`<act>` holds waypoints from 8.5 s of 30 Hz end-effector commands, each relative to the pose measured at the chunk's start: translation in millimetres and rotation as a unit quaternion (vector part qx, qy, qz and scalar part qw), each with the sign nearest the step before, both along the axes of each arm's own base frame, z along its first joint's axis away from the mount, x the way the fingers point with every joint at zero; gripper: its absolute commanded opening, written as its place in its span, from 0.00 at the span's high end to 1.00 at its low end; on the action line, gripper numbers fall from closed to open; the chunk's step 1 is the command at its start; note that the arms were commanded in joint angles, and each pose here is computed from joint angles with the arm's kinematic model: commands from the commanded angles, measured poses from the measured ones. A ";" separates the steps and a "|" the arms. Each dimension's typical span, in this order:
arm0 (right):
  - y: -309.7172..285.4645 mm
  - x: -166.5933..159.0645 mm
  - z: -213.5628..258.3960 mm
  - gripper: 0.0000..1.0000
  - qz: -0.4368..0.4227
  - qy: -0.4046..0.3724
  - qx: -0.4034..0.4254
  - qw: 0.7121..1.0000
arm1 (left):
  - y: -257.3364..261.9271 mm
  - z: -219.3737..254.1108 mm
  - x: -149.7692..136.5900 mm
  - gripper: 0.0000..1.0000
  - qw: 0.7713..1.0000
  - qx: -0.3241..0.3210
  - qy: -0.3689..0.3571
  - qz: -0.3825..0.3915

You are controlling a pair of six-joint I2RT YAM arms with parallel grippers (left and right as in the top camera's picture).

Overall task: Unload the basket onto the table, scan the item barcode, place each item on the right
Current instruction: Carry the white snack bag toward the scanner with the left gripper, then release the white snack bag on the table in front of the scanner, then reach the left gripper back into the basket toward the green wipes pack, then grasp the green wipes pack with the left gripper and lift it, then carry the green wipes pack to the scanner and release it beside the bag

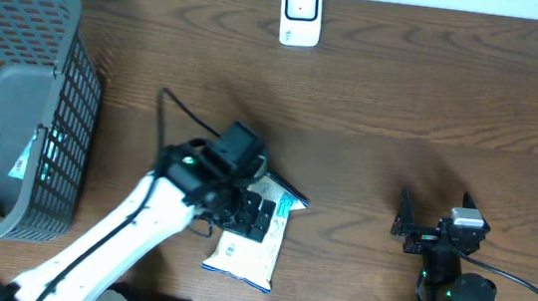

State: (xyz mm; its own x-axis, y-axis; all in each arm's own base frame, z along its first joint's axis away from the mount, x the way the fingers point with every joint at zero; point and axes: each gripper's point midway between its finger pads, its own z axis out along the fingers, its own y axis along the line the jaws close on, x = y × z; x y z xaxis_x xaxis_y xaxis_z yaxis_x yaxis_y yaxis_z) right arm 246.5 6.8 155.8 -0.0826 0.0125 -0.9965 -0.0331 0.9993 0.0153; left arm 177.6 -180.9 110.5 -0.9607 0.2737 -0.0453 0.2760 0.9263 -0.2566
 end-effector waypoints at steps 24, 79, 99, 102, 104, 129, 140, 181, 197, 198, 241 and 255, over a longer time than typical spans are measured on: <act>-3.3 0.0 -1.1 0.01 -0.007 0.001 -0.004 1.000 | -45.1 -110.9 34.5 0.90 0.997 0.016 0.069 0.026; -3.4 0.0 -1.1 0.01 -0.007 0.001 -0.004 1.000 | 9.6 225.4 204.8 0.51 0.829 -0.307 -0.448 0.131; -3.4 0.0 -1.1 0.01 -0.007 0.001 -0.004 1.000 | 373.2 261.1 130.1 0.27 0.659 0.032 -0.567 0.493; -3.4 0.0 -1.1 0.01 -0.007 0.001 -0.004 1.000 | 396.1 210.7 128.2 0.23 0.704 0.122 -0.498 0.491; -3.4 0.0 -1.0 0.01 -0.007 0.000 -0.004 1.000 | 412.0 181.8 119.8 0.23 0.722 0.182 -0.447 0.496; -3.4 0.0 -1.1 0.01 -0.007 0.001 -0.004 1.000 | 425.0 -2.6 99.8 0.25 0.854 0.118 -0.166 0.478; -3.4 0.0 -1.0 0.01 -0.007 0.000 -0.004 1.000 | 419.0 -29.9 106.6 0.25 0.875 0.090 -0.145 0.453; -3.4 0.0 -1.1 0.01 -0.007 0.001 -0.004 1.000 | 463.2 163.2 151.5 0.93 0.677 0.024 -0.416 0.606; -3.4 0.0 -1.0 0.01 -0.007 0.000 -0.004 1.000 | 232.3 324.0 196.7 0.93 0.690 -0.315 -0.518 0.395; -3.4 0.0 -1.0 0.01 -0.007 0.000 -0.004 1.000 | 205.3 319.9 201.3 0.93 0.709 -0.327 -0.506 0.366; -3.4 0.0 -1.1 0.01 -0.007 0.001 -0.004 1.000 | -142.6 -58.8 219.4 0.86 0.947 -0.164 -0.177 0.211; -3.4 0.0 -1.0 0.01 -0.007 0.000 -0.004 1.000 | -117.7 -16.6 244.7 0.86 0.935 -0.182 -0.225 0.206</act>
State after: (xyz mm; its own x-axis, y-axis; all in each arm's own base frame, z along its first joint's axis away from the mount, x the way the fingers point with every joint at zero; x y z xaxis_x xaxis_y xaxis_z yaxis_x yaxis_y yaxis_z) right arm 246.5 6.8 155.8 -0.0829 0.0125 -0.9965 -0.0328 0.9993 0.0153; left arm 409.3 -314.5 57.4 -0.8762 -0.2209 -0.4283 0.0362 0.8560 -0.5157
